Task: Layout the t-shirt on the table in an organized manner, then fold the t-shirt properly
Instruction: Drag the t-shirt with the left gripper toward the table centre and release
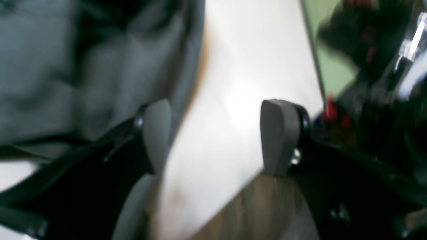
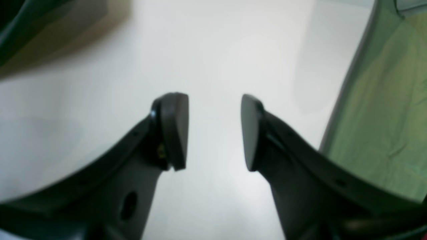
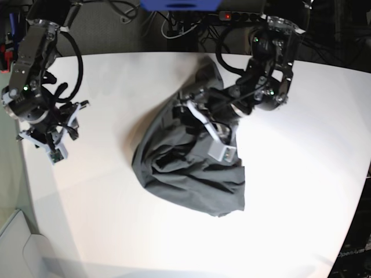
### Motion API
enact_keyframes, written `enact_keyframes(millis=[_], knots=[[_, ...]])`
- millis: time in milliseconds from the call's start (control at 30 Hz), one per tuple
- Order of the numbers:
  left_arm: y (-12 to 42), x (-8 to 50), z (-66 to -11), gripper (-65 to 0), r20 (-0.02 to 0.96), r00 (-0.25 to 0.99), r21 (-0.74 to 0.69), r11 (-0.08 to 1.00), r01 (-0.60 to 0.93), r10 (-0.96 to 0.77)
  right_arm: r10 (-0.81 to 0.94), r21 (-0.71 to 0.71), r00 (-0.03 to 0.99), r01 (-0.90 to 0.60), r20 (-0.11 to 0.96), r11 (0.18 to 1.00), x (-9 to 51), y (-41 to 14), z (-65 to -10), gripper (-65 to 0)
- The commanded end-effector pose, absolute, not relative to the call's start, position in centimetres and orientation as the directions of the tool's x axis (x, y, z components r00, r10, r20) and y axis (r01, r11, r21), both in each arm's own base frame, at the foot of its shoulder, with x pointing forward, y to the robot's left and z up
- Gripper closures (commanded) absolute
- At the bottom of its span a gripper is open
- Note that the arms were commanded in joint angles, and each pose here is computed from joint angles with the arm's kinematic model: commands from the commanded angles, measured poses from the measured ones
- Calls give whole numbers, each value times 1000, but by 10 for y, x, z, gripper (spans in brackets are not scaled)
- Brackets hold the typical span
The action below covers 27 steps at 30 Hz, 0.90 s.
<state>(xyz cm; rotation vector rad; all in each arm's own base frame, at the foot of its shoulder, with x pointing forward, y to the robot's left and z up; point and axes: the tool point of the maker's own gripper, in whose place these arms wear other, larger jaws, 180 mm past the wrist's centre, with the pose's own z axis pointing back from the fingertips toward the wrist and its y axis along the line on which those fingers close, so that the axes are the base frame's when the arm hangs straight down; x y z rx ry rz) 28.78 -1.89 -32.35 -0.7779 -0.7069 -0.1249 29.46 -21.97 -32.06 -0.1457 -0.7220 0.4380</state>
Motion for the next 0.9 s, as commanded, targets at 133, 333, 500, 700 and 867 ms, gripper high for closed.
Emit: enact_keyframes(millis=[133, 333, 500, 700, 867], knots=[[31, 316, -323, -418, 672, 694, -561, 789, 249, 258, 446, -293, 637, -337, 629, 895, 299, -219, -312, -270], [44, 326, -348, -418, 698, 683, -455, 869, 194, 213, 448, -290, 636, -343, 628, 894, 299, -217, -313, -270], [33, 332, -347, -419, 739, 649, -385, 905, 183, 183, 449, -291, 634, -343, 630, 893, 300, -217, -312, -270], [26, 341, -364, -419, 733, 668, -318, 933, 168, 130, 449, -291, 633, -343, 631, 893, 301, -217, -311, -270], [25, 349, -378, -419, 707, 697, -314, 936, 158, 120, 449, -291, 633, -343, 631, 893, 301, -217, -311, -270]])
